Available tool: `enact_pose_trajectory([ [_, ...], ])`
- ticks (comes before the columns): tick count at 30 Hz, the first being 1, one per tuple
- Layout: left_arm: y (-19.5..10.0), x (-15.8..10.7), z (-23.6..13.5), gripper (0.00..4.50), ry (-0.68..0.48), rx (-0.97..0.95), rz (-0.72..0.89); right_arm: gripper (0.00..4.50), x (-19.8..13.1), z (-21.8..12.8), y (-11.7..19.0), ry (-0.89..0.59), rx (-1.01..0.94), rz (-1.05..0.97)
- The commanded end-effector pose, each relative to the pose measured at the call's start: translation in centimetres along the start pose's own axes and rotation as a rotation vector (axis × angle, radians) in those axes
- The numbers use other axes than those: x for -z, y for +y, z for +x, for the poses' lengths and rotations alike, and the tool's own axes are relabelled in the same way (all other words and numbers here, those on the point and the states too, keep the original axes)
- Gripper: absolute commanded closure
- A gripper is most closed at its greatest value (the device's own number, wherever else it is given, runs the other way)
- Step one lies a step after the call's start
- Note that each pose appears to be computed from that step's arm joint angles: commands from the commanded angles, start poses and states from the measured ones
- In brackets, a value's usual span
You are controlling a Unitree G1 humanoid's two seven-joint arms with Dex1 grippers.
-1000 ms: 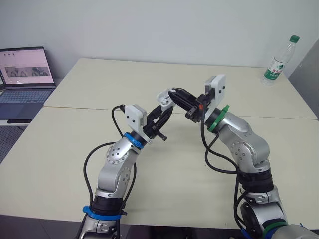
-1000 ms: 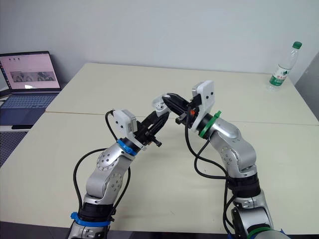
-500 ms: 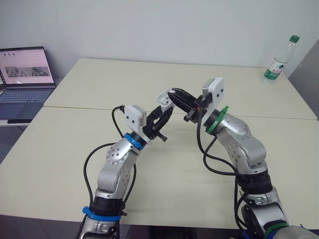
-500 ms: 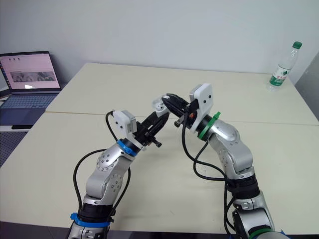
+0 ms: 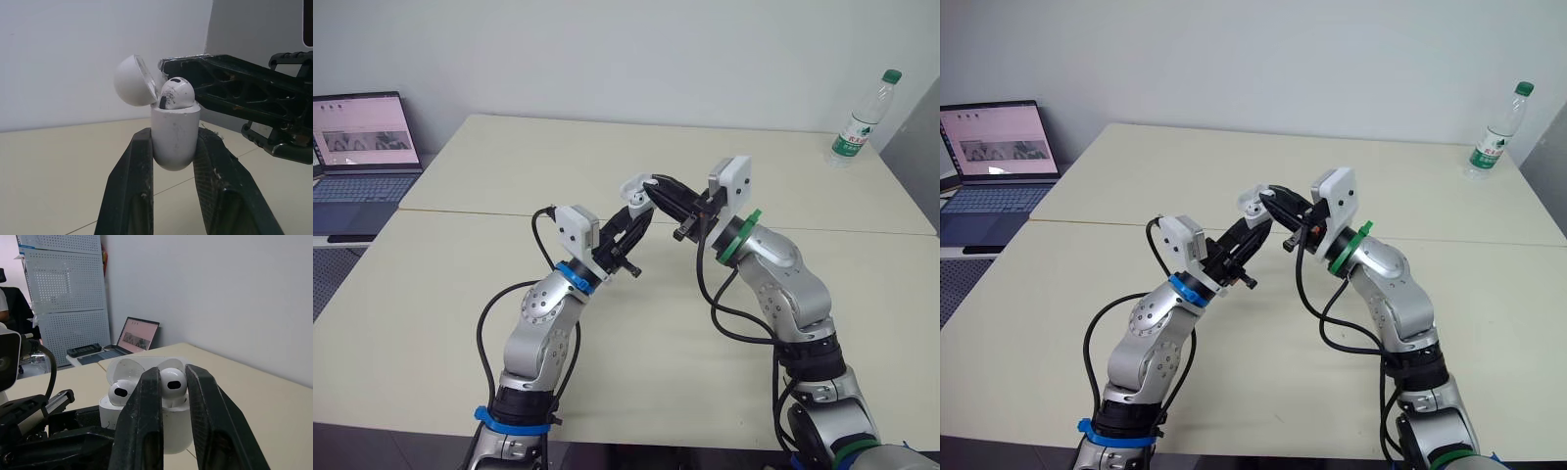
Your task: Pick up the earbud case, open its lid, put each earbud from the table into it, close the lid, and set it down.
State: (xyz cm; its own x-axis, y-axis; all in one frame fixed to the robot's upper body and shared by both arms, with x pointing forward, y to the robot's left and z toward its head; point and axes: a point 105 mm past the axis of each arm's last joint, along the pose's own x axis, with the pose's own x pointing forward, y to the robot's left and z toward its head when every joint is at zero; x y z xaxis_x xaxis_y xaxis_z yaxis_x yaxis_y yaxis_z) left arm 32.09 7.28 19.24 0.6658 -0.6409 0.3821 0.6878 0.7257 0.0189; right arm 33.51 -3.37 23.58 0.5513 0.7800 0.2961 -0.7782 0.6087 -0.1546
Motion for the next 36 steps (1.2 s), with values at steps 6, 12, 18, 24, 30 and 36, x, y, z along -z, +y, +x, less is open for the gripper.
enact_pose_trajectory([
  [6, -0.9, -2.1, 0.4, 3.76, -0.078, 0.039, 0.032, 2.57, -0.9, -0.1, 0.3, -0.032, -0.024, 0.003],
  [12, -0.8, -1.7, 0.2, 3.76, -0.067, 0.037, 0.031, 2.57, -2.4, -1.0, 0.2, -0.085, -0.060, 0.157],
  [18, -0.4, -1.0, -0.1, 3.76, -0.034, 0.034, 0.042, 2.57, -4.1, -2.5, -2.8, -0.064, -0.005, 0.209],
  [24, -1.6, -0.4, -0.6, 3.76, 0.019, 0.159, 0.063, 3.20, -2.3, -2.9, -8.1, 0.130, 0.105, 0.054],
  [30, -2.2, 0.1, -0.8, 3.76, 0.049, 0.238, 0.081, 4.47, -0.3, -0.8, -8.5, 0.277, 0.010, 0.005],
  [36, -2.6, 0.5, -1.0, 3.76, 0.069, 0.260, 0.084, 4.47, -1.5, 1.0, -4.7, 0.331, -0.247, 0.137],
])
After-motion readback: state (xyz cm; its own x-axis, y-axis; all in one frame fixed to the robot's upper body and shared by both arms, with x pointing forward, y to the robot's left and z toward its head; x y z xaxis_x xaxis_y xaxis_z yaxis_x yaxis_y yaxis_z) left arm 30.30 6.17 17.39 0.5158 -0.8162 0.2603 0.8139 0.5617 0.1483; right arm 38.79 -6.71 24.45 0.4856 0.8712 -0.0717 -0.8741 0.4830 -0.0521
